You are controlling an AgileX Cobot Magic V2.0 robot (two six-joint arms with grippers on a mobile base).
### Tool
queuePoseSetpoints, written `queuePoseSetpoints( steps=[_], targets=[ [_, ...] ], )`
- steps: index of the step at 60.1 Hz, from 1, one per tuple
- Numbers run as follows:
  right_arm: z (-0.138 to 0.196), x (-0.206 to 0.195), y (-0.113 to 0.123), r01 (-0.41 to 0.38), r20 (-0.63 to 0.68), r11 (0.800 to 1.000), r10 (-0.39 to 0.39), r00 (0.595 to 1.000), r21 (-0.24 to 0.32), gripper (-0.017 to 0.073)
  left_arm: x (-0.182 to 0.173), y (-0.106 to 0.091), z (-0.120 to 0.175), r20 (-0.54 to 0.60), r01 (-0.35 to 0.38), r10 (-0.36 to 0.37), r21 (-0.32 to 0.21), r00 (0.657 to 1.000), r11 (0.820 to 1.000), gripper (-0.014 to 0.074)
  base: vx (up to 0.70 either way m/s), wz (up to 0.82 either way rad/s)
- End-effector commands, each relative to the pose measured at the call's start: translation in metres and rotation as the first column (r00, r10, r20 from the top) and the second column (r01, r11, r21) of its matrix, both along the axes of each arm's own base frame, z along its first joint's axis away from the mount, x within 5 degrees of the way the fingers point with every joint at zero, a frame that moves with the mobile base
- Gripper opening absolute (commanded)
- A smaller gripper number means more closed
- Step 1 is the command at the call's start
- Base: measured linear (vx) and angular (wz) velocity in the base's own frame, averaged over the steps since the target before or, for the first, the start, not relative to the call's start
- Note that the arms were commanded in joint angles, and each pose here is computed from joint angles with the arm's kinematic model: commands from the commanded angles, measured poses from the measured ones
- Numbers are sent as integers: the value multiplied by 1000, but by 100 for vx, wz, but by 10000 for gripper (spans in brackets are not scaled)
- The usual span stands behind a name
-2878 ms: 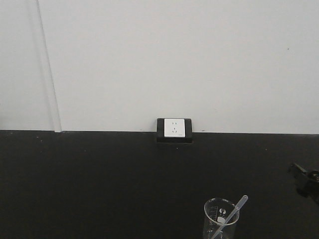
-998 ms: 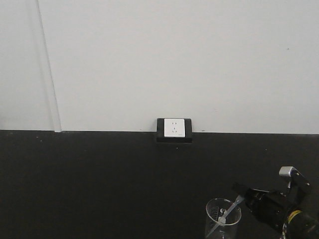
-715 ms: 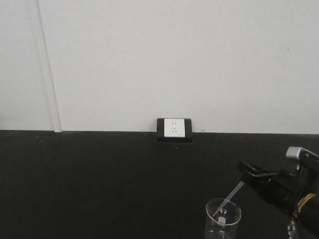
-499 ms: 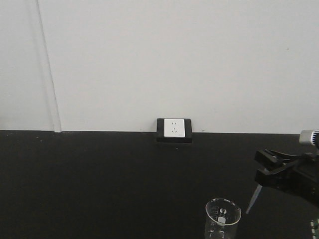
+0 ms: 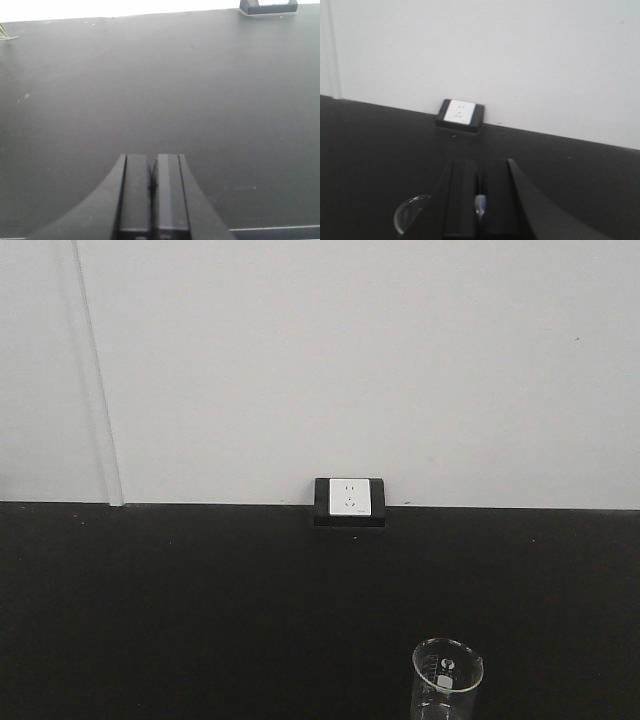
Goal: Grab transparent chemical and place on left bench
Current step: 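Lift the pipette out of the beaker and retract the right arm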
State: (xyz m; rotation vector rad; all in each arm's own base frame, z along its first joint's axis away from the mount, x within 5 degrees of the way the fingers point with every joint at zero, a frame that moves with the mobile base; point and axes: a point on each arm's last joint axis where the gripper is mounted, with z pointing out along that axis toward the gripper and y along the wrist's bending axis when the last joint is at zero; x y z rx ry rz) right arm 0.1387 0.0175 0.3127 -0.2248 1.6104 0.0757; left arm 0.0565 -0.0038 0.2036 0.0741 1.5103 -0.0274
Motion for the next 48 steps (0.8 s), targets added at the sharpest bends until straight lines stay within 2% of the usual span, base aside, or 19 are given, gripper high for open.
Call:
queuePoseSetpoints(
  steps=[1,12,48],
  targets=[
    [13,-7,-3,28,55,1000,-29,998,7,-3,-1,0,3,80,1,0,-14,997,1000,-3,0,0],
    [19,-16,-4,40,96,999,-40,995,9,-3,-1,0,3,80,1,0,-14,997,1000,-3,0,0],
    [19,-17,-4,42,98,999,-43,994,9,-3,-1,0,3,80,1,0,-14,997,1000,-3,0,0]
  ],
)
